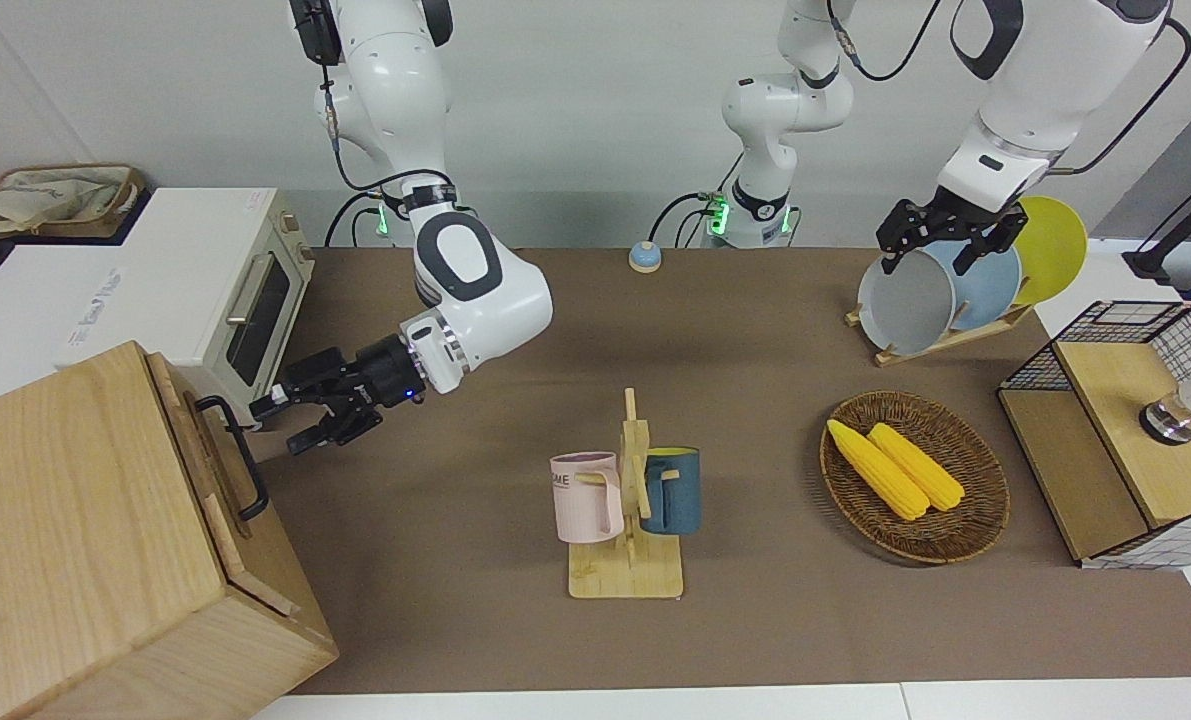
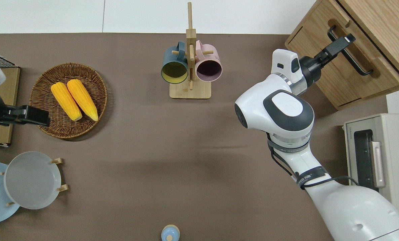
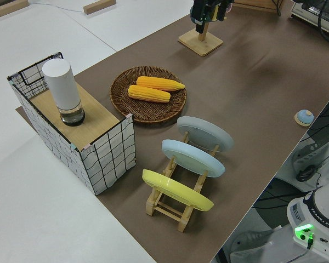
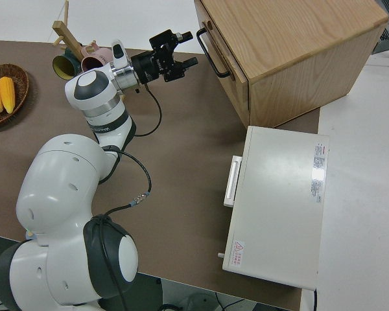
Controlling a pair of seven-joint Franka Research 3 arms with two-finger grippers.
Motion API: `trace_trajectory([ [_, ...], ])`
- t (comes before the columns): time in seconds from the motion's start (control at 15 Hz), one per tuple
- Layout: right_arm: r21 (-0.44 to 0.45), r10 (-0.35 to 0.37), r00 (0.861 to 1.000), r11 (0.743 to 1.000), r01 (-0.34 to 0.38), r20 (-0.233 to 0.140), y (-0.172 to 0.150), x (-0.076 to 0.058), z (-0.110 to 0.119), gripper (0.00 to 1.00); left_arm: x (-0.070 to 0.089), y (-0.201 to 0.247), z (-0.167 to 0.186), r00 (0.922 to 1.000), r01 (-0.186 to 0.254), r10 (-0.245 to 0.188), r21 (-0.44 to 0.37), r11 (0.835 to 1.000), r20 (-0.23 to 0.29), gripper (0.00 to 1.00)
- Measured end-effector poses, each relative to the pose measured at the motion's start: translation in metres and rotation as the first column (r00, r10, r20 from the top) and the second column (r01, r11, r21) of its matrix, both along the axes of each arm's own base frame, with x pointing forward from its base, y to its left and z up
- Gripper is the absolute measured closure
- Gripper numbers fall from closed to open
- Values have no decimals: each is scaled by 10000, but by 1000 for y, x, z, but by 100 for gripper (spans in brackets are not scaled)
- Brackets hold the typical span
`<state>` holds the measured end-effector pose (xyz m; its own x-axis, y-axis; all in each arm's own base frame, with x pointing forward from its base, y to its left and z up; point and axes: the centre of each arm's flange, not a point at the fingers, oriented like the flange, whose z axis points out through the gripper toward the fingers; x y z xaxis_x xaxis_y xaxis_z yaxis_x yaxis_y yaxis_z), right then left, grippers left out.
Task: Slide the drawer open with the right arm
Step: 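Raise the right arm and reach the right gripper to the drawer's black handle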
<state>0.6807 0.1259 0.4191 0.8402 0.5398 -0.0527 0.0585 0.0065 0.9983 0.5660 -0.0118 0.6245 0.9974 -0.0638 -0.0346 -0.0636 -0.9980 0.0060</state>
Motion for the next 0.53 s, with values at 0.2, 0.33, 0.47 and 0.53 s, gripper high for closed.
trace_trajectory([
  [0.2, 78, 201, 9998, 9998, -201, -25, -9, 4, -2, 2, 0, 0, 0, 10000, 0, 0, 0, 10000, 0, 0],
  [0.33, 76, 258, 9997, 9996, -258, 47, -12, 6, -6, 1, 0, 0, 0, 10000, 0, 0, 0, 10000, 0, 0],
  [0.47, 65, 296, 9994, 9995, -297, 190, -14, 8, -13, 2, 0, 0, 0, 10000, 0, 0, 0, 10000, 0, 0],
  [0.53, 79, 292, 9993, 9995, -294, 217, -14, 8, -16, 2, 0, 0, 0, 10000, 0, 0, 0, 10000, 0, 0],
])
